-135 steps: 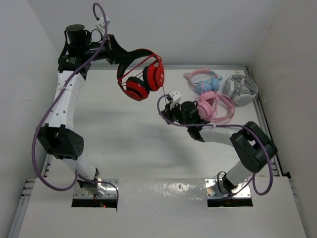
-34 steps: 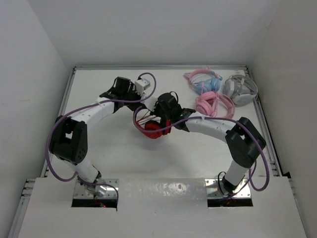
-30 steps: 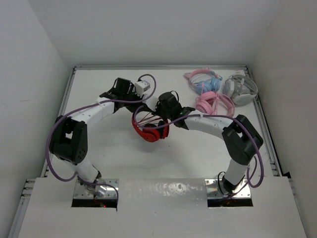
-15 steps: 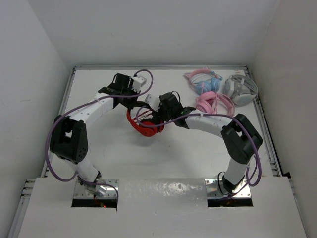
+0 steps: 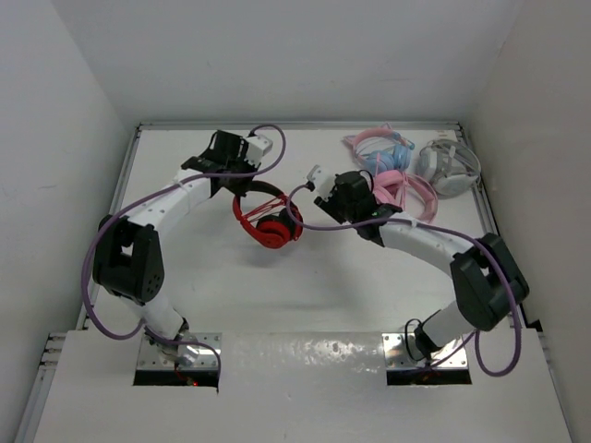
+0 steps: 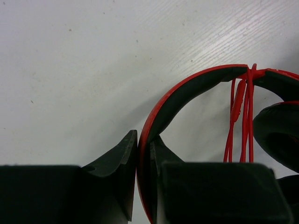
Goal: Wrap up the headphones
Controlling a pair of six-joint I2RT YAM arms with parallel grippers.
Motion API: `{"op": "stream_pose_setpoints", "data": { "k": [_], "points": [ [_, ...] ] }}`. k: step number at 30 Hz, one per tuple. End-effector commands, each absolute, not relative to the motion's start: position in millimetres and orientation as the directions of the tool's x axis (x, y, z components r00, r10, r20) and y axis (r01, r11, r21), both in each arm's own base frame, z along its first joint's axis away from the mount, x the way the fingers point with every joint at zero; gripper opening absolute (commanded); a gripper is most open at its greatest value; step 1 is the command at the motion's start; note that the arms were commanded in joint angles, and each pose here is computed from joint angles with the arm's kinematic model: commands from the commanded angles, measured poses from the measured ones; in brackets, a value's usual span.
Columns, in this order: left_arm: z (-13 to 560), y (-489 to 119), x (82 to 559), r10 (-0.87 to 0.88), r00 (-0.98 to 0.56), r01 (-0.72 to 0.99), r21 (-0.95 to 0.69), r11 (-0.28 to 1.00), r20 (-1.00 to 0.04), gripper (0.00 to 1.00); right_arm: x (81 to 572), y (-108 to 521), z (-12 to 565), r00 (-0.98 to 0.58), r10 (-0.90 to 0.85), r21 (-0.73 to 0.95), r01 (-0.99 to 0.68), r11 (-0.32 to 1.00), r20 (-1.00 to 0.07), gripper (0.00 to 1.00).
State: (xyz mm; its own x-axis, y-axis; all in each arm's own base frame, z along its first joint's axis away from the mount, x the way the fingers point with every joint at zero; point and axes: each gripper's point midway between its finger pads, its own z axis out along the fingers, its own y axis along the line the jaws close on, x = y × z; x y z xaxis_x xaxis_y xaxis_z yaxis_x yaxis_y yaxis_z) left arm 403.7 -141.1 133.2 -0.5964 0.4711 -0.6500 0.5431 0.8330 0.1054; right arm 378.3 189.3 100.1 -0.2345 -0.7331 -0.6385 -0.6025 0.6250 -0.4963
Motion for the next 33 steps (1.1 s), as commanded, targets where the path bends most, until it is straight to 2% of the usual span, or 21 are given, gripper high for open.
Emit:
{"op": "stream_pose_setpoints", "data": {
  "k": [1,2,4,8,12,14,19,23,33],
  "points": [
    [175.3,-151.0,424.0,0.452,-0.503,0.557,0.123,0.821,-0.736,0.00,375.9,205.9,152.2,-0.177,-0.586,-0.399,-0.577,0.713,-0.791,0.43],
    [175.4,-152.8,422.3,0.471,-0.490,0.582,0.128,0.803,-0.733,0.00,368.2,217.3,160.1,-0.153,-0.556,-0.356,-0.625,0.695,-0.817,0.33],
    [178.2,-160.1,419.4,0.496,-0.458,0.630,0.123,0.767,-0.738,0.00,353.7,228.5,184.2,-0.115,-0.493,-0.300,-0.669,0.680,-0.862,0.26],
    [183.5,-167.7,415.1,0.565,-0.393,0.709,0.152,0.689,-0.726,0.00,313.9,267.2,219.4,-0.009,-0.399,-0.232,-0.802,0.551,-0.917,0.46],
    [193.1,-176.9,415.9,0.579,-0.362,0.734,0.159,0.660,-0.731,0.00,288.0,294.3,227.6,0.063,-0.398,-0.252,-0.860,0.444,-0.915,0.57],
    [193.7,-181.3,413.7,0.591,-0.354,0.746,0.163,0.646,-0.725,0.00,280.9,305.3,226.3,0.048,-0.396,-0.219,-0.891,0.397,-0.917,0.57],
    [192.4,-192.1,402.6,0.631,-0.321,0.784,0.177,0.596,-0.706,0.00,280.0,322.4,226.1,0.020,-0.361,-0.160,-0.918,0.363,-0.932,0.47],
    [191.5,-197.2,396.1,0.645,-0.316,0.796,0.176,0.579,-0.696,0.00,284.9,330.7,226.9,0.022,-0.336,-0.149,-0.922,0.357,-0.942,0.46],
    [176.3,-196.4,385.3,0.672,-0.337,0.815,0.154,0.559,-0.659,0.00,256.9,341.5,224.2,0.000,-0.323,-0.094,-0.957,0.275,-0.946,0.44]
  ]
}}
